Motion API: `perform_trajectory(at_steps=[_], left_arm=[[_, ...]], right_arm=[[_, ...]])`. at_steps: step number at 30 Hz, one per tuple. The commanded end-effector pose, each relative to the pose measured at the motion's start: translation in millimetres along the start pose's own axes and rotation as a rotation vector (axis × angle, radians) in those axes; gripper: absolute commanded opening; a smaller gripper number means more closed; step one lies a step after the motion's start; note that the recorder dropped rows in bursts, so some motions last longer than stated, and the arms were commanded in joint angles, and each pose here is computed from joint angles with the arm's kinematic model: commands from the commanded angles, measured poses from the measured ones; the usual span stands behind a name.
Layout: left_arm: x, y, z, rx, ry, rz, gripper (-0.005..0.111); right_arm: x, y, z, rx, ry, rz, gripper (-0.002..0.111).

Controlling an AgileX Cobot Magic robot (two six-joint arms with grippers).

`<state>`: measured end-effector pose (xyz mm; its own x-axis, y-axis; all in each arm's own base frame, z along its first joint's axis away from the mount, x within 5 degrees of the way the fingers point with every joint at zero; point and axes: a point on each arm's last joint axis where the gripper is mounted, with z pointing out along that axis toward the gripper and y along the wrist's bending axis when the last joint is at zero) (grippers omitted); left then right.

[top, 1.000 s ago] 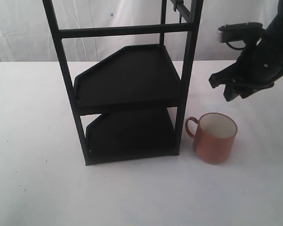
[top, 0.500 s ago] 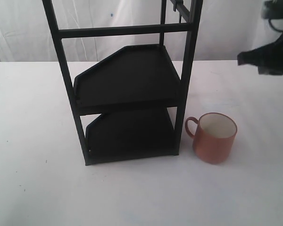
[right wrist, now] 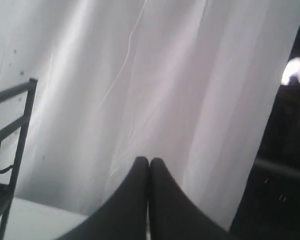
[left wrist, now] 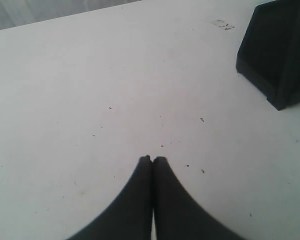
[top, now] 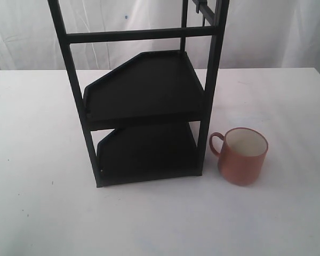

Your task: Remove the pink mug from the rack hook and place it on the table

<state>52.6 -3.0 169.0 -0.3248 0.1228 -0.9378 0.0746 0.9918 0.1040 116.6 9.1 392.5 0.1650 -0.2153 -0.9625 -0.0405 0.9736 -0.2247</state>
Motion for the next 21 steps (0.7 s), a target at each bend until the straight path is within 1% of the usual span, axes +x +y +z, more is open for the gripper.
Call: perform_trajectory(at_steps=[1, 3, 7, 9, 12, 14, 17, 21], left_arm=[[0.7, -0.6, 0.0, 0.007, 0.000, -0.004, 0.000], [0.7, -0.6, 0.0, 0.007, 0.000, -0.004, 0.000], [0.7, -0.6, 0.0, 0.007, 0.000, -0.004, 0.000], [0.7, -0.6, 0.0, 0.007, 0.000, -0.004, 0.000], [0.7, -0.6, 0.0, 0.007, 0.000, -0.004, 0.000], [0.7, -0.6, 0.0, 0.007, 0.000, -0.004, 0.000], [0.5, -0.5, 0.1, 0.006, 0.000, -0.005, 0.000], [0.5, -0.5, 0.1, 0.006, 0.000, -0.005, 0.000]], right_arm=[[5.4, -0.4, -54.0, 0.035, -0.052, -0.089, 0.000], [13.9, 1.2, -70.1, 0.034, -0.034, -0.066, 0.000], [26.3, 4.1, -105.9, 0.059, -0.118, -0.059, 0.000], [31.7, 5.4, -116.2, 0.067, -0.147, -0.059, 0.000], [39.6, 7.5, -115.2, 0.061, -0.143, -0.030, 0.000], [40.5, 8.0, -114.1, 0.057, -0.167, 0.046, 0.000], [39.9, 8.6, -110.5, 0.050, -0.249, 0.156, 0.000], [44.7, 10.8, -95.8, 0.047, -0.311, 0.154, 0.000]])
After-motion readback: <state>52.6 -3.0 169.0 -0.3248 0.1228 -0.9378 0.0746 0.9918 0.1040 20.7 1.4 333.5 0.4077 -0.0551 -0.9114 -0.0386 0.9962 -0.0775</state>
